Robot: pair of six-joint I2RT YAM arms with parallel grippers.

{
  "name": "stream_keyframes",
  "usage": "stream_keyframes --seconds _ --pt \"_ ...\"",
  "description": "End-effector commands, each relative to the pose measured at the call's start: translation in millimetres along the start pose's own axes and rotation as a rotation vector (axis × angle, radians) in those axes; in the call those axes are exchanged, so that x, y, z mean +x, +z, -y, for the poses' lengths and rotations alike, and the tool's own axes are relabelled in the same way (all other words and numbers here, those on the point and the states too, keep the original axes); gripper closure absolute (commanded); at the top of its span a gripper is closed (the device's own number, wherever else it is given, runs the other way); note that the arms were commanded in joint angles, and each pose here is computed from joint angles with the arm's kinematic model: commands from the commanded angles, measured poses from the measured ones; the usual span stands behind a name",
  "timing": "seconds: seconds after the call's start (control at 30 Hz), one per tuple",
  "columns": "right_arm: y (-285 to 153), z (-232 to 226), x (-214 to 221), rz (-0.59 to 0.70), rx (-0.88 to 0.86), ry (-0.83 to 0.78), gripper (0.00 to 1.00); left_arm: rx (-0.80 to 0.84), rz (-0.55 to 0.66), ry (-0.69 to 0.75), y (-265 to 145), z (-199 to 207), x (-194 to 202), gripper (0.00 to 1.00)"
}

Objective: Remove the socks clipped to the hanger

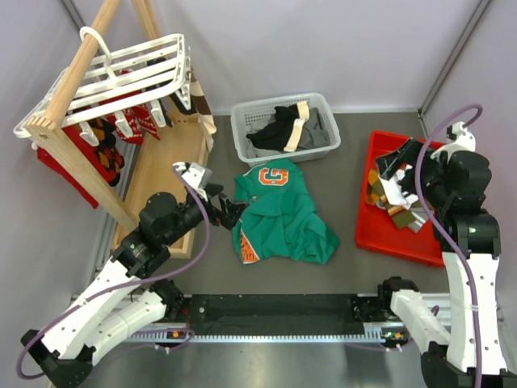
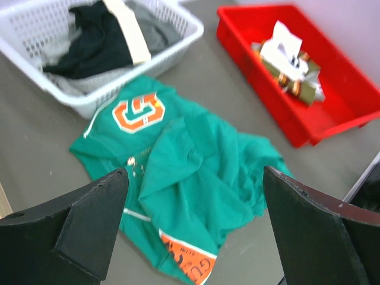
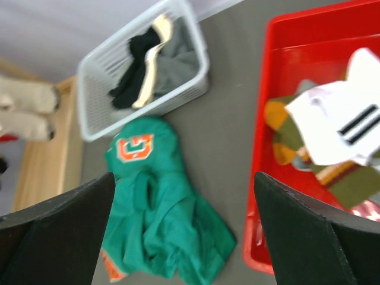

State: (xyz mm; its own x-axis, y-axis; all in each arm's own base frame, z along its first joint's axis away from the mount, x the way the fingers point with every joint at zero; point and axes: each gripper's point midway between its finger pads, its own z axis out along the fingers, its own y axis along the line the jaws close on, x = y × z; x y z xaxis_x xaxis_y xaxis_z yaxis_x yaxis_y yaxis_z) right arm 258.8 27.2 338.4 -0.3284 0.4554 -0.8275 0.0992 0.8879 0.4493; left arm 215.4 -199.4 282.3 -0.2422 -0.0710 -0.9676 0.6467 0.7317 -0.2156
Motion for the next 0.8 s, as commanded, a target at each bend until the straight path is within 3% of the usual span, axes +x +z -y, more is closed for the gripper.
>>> stream_keyframes --seconds 0.0,0.27,0.77 --pt "-20 -47 30 -0.122 -0.298 0.012 0.01 0.026 0.164 -0.041 -7 14 -61 0.01" --pt "-57 -73 33 -0.009 -0.506 0.058 0.01 -0.047 0.225 -0.121 -10 3 -73 0.01" --pt "-77 -85 26 0.033 -0.572 0.003 0.01 -0.086 0.264 -0.110 -17 -3 -84 0.01"
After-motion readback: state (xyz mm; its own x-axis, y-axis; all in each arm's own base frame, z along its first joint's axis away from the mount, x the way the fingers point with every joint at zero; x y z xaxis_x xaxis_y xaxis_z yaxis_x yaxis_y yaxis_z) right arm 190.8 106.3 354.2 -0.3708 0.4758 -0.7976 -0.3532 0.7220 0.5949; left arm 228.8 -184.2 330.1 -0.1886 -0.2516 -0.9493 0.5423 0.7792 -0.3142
